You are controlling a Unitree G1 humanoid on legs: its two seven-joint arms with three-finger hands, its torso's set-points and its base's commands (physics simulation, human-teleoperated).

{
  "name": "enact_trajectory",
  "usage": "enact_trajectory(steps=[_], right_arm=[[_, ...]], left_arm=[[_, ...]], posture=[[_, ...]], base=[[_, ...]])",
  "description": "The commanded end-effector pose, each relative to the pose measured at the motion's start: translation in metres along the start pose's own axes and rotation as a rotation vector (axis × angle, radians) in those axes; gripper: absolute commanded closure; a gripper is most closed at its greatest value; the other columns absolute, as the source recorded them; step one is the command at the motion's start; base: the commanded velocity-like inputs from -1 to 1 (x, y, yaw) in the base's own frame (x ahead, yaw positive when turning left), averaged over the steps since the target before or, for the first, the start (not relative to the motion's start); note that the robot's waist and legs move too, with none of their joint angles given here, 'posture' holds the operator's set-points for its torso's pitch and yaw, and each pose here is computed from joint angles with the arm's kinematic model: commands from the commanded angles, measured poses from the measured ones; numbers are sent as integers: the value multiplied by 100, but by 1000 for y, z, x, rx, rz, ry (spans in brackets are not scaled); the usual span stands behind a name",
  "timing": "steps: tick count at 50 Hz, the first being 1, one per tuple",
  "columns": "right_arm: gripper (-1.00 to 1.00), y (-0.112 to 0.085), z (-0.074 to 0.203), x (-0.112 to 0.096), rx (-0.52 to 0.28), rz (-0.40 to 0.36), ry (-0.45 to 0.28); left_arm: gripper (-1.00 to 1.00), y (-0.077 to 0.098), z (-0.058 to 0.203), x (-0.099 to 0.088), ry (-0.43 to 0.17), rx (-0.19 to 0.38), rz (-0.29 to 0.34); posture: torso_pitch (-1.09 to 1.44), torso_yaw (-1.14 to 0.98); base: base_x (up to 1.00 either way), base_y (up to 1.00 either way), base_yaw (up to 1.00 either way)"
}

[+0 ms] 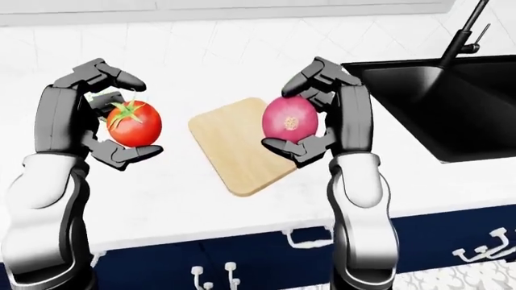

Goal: Place the avocado, onion, tomato and bell pepper on the cutting board.

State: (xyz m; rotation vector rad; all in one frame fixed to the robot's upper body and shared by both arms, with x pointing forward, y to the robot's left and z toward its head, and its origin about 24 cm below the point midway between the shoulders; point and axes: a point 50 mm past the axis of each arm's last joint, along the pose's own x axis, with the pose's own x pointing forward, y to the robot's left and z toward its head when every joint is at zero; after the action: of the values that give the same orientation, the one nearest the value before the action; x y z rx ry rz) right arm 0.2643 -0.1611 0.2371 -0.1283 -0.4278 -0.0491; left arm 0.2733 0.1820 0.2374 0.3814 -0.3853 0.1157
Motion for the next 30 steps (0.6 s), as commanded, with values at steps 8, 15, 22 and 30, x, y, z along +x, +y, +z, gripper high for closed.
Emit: enact_trajectory(steps=[8, 15, 22, 30], right_arm=[[100, 2, 14, 2, -3, -4, -86], [100, 0, 13, 3, 43, -22, -75], [100, 1, 14, 3, 64, -22, -76], [100, 3, 14, 3, 29, -8, -90]], left_arm=[[100, 7, 14, 1, -90, 13, 51], [100, 6, 12, 2, -88, 15, 53], [100, 6, 12, 2, -88, 14, 55], [100, 7, 11, 2, -86, 15, 57]], posture=[[0, 0], [0, 0], [0, 0], [0, 0]], base=[[0, 0, 6], [0, 0, 0], [16, -17, 0], [15, -17, 0]])
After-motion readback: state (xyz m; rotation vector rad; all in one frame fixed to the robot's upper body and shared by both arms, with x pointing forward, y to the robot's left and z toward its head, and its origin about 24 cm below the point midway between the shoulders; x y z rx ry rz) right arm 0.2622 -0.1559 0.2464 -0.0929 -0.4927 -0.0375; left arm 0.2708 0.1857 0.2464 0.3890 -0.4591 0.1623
